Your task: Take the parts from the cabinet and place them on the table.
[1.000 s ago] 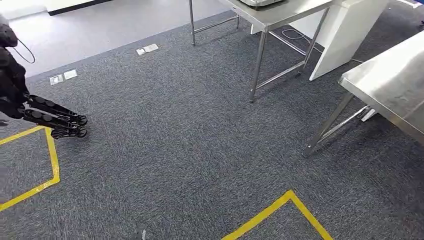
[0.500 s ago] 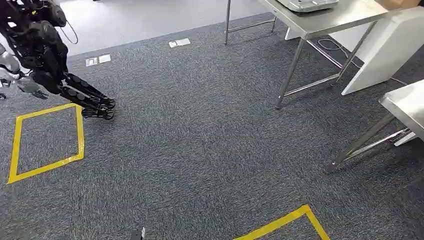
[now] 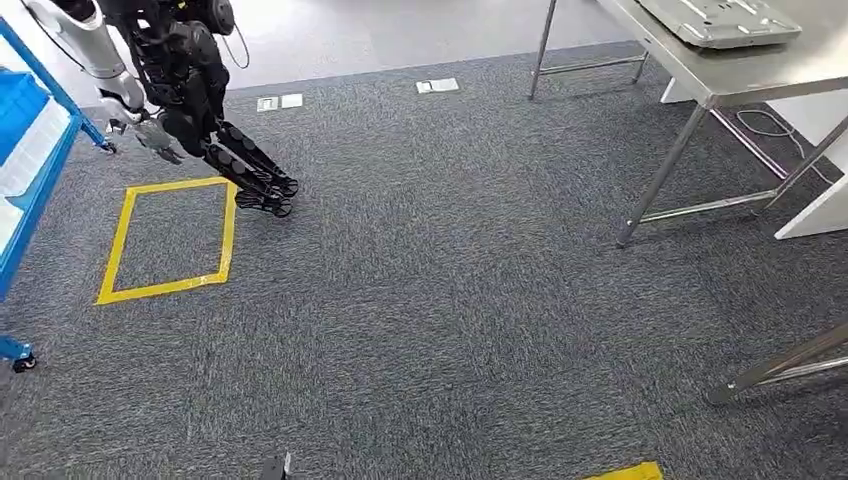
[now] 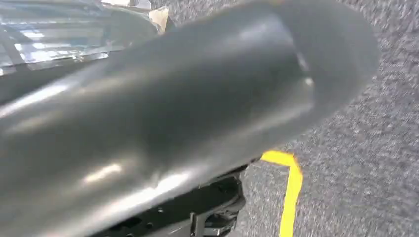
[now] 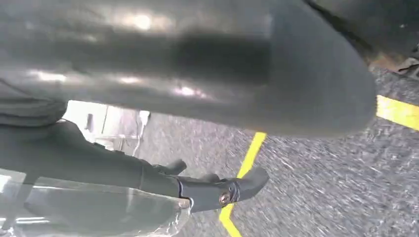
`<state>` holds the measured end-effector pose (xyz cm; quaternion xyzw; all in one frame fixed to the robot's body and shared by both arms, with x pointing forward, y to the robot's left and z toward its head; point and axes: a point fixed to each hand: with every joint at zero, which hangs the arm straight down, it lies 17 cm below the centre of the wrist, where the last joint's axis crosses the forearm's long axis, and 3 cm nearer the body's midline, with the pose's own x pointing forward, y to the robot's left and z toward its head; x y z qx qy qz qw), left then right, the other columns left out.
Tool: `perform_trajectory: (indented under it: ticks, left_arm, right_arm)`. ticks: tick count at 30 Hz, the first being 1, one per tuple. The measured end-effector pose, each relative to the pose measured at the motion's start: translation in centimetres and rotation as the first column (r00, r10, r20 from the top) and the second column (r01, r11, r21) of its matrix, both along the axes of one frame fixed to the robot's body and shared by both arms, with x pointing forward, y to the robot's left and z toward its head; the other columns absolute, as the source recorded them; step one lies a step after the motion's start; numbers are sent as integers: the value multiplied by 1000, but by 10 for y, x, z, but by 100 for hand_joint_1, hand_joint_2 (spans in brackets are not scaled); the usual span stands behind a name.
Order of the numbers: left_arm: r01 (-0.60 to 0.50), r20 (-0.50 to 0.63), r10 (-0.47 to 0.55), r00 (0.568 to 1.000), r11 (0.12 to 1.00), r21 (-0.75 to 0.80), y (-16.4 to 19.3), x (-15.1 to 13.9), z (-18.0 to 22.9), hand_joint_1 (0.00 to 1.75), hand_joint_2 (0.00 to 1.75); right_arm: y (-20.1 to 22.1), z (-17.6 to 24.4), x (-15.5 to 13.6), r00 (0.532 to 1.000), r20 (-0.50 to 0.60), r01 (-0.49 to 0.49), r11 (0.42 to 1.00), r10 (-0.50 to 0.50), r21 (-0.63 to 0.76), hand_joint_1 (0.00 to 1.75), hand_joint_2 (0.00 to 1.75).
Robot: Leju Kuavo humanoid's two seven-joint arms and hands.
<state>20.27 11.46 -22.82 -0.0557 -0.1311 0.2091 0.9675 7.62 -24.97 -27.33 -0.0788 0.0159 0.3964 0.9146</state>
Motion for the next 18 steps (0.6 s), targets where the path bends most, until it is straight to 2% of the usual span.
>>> perform_trajectory:
  ticks: [5,18]
  left_arm:
    - [-3,14,3,1000,1000,5,2,6,2,0,0]
    - [-10,13,10,1000,1000,12,5,11,3,0,0]
  right_arm:
    - [-2,0,-1,1000,0,-1,1000,1,-3,0,0]
    - [9,3,18,999,35,-7,1000,6,20,0,0]
